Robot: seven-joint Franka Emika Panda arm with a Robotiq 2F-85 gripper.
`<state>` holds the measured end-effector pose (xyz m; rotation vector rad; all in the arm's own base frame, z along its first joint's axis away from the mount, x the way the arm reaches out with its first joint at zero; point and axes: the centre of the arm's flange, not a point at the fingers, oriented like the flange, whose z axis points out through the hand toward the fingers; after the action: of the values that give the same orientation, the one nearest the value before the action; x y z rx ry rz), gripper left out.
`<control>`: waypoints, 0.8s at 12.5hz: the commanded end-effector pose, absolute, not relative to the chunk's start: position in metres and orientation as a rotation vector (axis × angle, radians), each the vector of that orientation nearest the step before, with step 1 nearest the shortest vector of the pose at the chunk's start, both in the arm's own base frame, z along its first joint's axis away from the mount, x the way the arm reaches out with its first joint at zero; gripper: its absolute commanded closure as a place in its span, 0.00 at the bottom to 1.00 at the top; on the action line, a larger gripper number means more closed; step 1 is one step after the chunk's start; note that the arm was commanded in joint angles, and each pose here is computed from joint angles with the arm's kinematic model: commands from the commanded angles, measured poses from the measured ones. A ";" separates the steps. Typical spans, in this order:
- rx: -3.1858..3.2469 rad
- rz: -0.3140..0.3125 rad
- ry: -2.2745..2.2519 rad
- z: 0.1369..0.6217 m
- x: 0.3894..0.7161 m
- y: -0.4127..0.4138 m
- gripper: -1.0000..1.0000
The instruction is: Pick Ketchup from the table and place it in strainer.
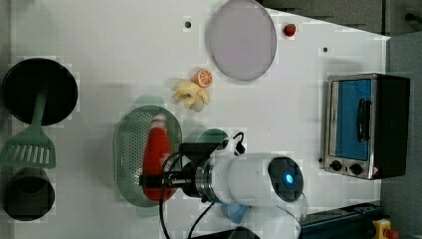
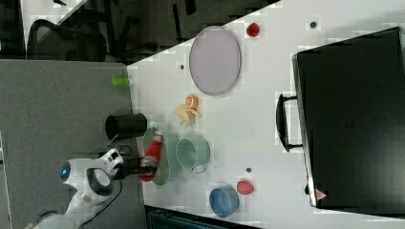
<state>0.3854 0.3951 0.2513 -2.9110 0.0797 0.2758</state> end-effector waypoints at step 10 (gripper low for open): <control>-2.928 -0.149 0.517 0.383 0.475 0.290 0.00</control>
<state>0.4441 0.3286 0.3704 -2.9519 0.3106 -0.1395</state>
